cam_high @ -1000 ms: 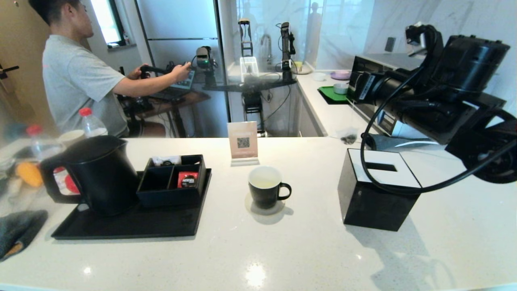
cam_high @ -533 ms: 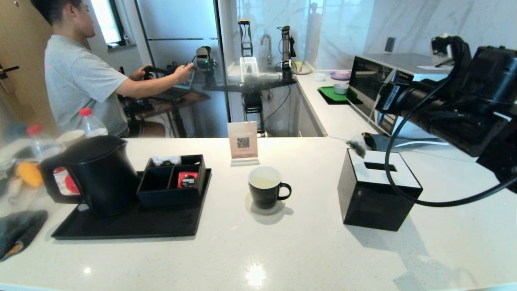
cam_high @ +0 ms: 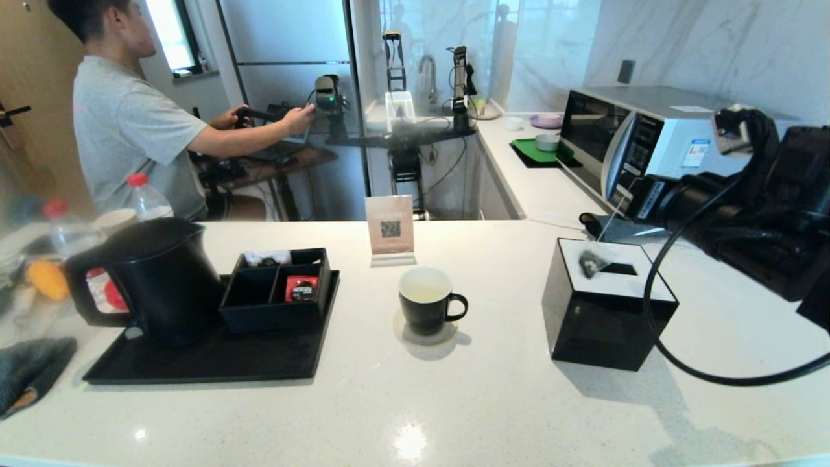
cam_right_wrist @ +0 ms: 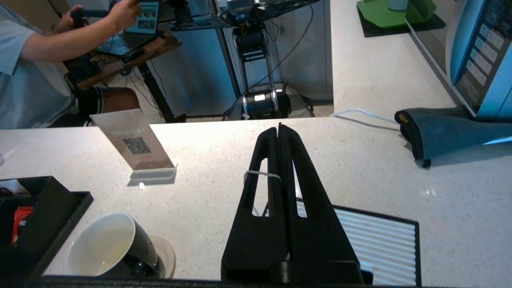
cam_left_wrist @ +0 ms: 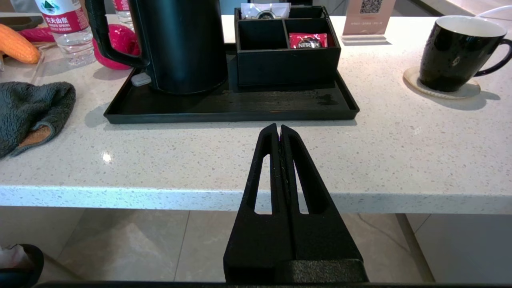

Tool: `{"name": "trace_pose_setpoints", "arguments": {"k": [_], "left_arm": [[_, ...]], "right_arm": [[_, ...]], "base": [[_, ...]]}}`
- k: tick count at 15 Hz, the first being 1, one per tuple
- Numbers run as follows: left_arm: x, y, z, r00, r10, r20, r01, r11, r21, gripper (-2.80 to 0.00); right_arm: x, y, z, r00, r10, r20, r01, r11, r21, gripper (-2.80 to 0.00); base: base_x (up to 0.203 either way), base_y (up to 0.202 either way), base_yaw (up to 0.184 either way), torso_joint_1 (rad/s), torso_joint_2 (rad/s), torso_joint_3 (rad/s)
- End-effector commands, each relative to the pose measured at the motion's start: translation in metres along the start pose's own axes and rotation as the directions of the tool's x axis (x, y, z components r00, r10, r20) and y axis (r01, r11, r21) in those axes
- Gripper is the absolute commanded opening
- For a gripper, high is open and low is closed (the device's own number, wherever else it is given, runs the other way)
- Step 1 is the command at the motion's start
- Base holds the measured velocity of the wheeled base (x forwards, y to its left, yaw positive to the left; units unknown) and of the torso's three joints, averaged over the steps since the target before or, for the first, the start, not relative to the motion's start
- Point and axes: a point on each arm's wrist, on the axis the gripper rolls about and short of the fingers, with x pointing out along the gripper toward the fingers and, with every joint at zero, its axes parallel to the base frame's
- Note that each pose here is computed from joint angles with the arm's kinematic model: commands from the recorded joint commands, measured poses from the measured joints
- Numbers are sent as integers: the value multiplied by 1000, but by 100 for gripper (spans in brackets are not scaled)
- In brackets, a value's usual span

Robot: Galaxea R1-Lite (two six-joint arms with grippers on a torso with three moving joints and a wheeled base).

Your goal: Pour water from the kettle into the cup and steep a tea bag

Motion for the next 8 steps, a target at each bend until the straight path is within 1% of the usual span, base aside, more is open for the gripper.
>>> {"name": "trace_pose_setpoints", "arguments": {"k": [1,3,4,8], "left_arm": [[0,0,0,1000,1,0,-1,1000,0,-280],[0,0,0,1000,1,0,-1,1000,0,-280],[0,0,0,1000,1,0,-1,1000,0,-280],[0,0,0,1000,1,0,-1,1000,0,-280]], "right_arm": [[-8,-5,-15,1000,-1,1,1,1000,8,-280],[-10,-7,-16,1000,-8,5,8,1000,10,-280],[-9,-12,-14,1000,-22,11,22,1000,10,-280],[-5,-27,-4,999,-32,38,31,999,8,-280]], "base": [[0,0,0,0,0,0],[0,0,0,0,0,0],[0,0,0,0,0,0],[0,0,0,0,0,0]]}}
